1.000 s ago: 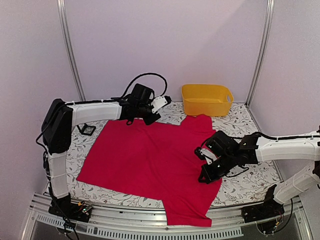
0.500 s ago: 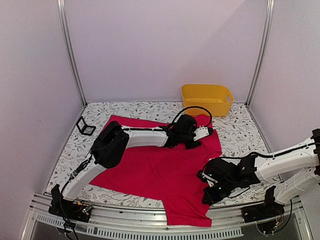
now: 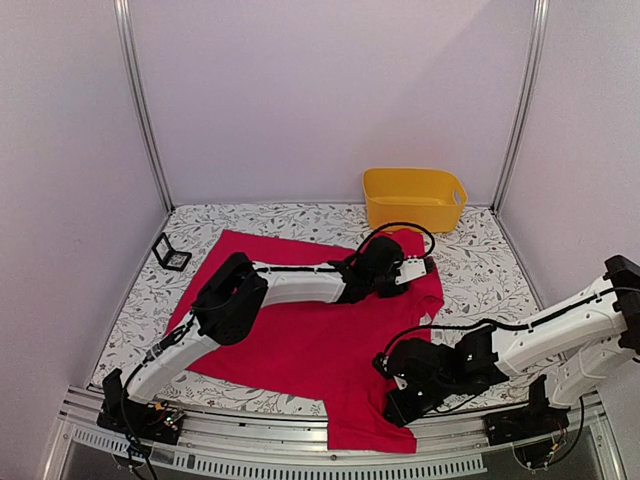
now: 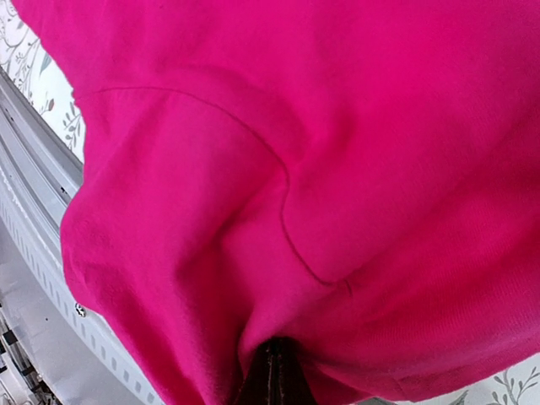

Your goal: Pin the brooch onto the clothing

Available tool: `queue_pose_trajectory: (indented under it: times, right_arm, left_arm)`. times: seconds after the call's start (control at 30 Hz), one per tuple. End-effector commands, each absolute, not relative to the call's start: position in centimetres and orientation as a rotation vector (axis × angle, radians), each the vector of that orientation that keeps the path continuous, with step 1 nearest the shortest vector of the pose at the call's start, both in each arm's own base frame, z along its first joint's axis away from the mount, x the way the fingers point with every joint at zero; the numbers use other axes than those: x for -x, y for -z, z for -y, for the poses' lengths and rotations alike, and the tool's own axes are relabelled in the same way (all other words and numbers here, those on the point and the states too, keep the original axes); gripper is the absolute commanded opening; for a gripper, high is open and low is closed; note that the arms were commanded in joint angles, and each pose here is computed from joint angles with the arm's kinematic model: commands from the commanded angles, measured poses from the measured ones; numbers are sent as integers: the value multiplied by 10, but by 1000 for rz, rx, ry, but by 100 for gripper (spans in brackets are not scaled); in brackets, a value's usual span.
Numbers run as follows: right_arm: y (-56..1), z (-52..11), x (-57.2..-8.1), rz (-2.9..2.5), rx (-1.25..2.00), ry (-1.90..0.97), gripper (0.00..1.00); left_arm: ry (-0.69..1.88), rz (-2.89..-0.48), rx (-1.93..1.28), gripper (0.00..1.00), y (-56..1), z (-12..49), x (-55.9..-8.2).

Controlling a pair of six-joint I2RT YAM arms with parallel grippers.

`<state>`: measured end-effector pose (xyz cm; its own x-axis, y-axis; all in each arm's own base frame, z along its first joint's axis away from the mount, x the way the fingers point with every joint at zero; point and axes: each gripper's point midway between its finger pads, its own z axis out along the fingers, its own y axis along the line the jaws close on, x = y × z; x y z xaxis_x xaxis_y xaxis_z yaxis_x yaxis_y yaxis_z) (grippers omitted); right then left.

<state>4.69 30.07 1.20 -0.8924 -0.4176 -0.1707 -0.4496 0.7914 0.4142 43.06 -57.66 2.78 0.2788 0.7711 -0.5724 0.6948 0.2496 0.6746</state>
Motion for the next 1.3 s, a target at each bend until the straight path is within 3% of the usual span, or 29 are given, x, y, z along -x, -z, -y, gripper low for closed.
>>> queue_pose_trajectory:
  times: [0.0,0.33,0.47,0.63,0.77,0.9,1.07,1.27]
  right_arm:
    - [0,-270,-29,-3042,796,-503,0]
    - [-83,-268,-97,-2841,672,-580,0]
    - [-111,-260,-157,-2748,538,-589,0]
    - [-130,-224,-256,-2641,337,-410,0]
    - [-141,-202,-326,-2546,205,-333,0]
    - [-131,-182,-386,-2484,73,-315,0]
    - [-90,-167,-423,-2526,8,-315,0]
    - [-67,-168,-439,-2551,61,-285,0]
  left_arm:
    - [-145,-1498,-1589,54,2,562,-418]
    - [14,-1518,-1547,61,-74,568,-406]
    - [104,-1555,-1461,65,-123,554,-406]
    - [111,-1704,-1283,66,-166,482,-416]
    - [57,-1922,-1071,66,-164,390,-417]
    - [50,-2152,-816,65,-140,312,-386]
    - [233,-2288,-298,64,-117,240,-336]
    - [60,-2517,53,63,-64,165,-289]
